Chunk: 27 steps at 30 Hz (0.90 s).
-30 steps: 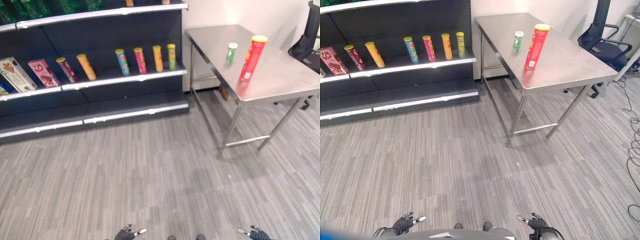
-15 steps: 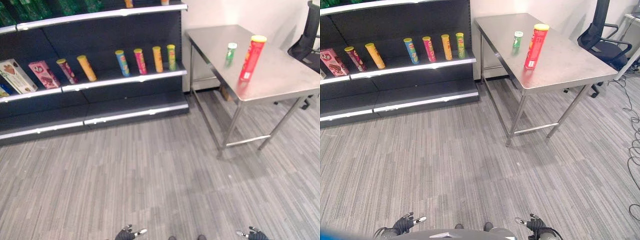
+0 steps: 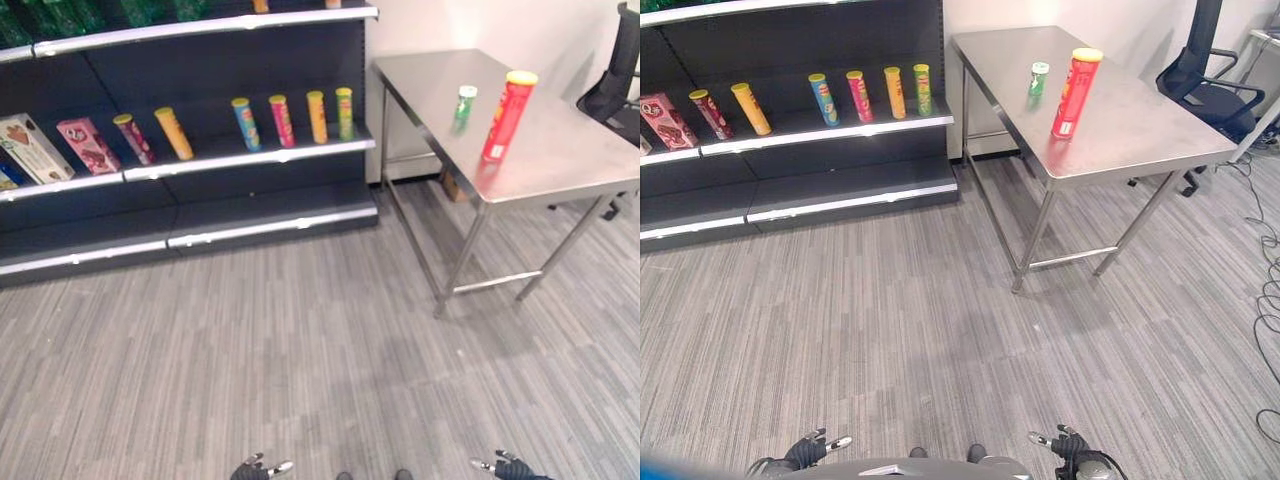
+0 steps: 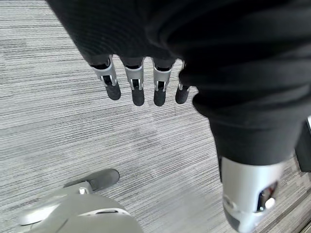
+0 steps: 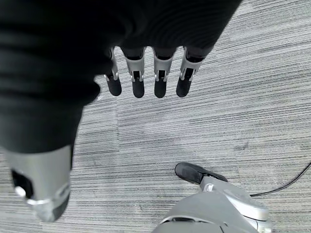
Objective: Put the goods on the table back onto the shelves and tidy them up.
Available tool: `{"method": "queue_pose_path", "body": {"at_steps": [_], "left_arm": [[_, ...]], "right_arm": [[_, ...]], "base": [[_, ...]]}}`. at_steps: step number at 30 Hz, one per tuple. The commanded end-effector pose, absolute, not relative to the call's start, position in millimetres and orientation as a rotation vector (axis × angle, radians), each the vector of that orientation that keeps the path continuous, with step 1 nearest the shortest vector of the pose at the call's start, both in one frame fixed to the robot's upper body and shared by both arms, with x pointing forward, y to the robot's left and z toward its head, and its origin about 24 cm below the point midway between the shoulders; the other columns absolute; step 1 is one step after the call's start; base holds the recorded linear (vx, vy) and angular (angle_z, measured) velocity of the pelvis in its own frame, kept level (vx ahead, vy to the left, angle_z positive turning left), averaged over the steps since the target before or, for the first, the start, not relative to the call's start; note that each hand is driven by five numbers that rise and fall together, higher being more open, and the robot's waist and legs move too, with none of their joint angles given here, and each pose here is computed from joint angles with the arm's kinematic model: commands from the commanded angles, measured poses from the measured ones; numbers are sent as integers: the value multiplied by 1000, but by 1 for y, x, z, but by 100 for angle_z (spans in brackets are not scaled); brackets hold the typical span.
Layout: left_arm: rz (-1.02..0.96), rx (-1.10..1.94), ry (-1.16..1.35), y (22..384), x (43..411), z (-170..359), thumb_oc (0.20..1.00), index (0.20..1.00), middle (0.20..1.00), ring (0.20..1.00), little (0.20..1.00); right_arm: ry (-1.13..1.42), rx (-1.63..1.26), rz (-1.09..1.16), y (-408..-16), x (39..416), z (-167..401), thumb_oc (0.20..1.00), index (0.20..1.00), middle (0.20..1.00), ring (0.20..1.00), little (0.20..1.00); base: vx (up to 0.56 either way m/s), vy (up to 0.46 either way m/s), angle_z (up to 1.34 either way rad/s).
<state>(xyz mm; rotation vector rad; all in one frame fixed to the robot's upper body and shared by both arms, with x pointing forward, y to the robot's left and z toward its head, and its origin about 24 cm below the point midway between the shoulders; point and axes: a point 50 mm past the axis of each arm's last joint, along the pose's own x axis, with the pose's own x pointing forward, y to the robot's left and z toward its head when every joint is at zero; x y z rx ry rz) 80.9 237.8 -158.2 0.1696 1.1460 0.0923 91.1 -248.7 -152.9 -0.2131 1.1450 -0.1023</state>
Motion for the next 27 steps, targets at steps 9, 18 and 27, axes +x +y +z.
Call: {"method": "queue_pose_path", "body": {"at_steps": [9,18,27], "left_arm": [[61,240,1061,246,113,-148,1000,1000,1000,1000,1000],[63,249,1029,245,125,-145,1000,1000,1000,1000,1000],[35,234,1044,234,119,-150,1000,1000,1000,1000,1000]], "right_arm": [[1073,-255,-97,-259,111,-143,1000,1000,1000,1000,1000],[1041,-278,-89,-260,123,-139,1000,1000,1000,1000,1000],[1026,-328,-79,-272,122,-134,1000,1000,1000,1000,1000]], "base": [[21,131,-2],[302,-60,18],[403,-177,51]]}}
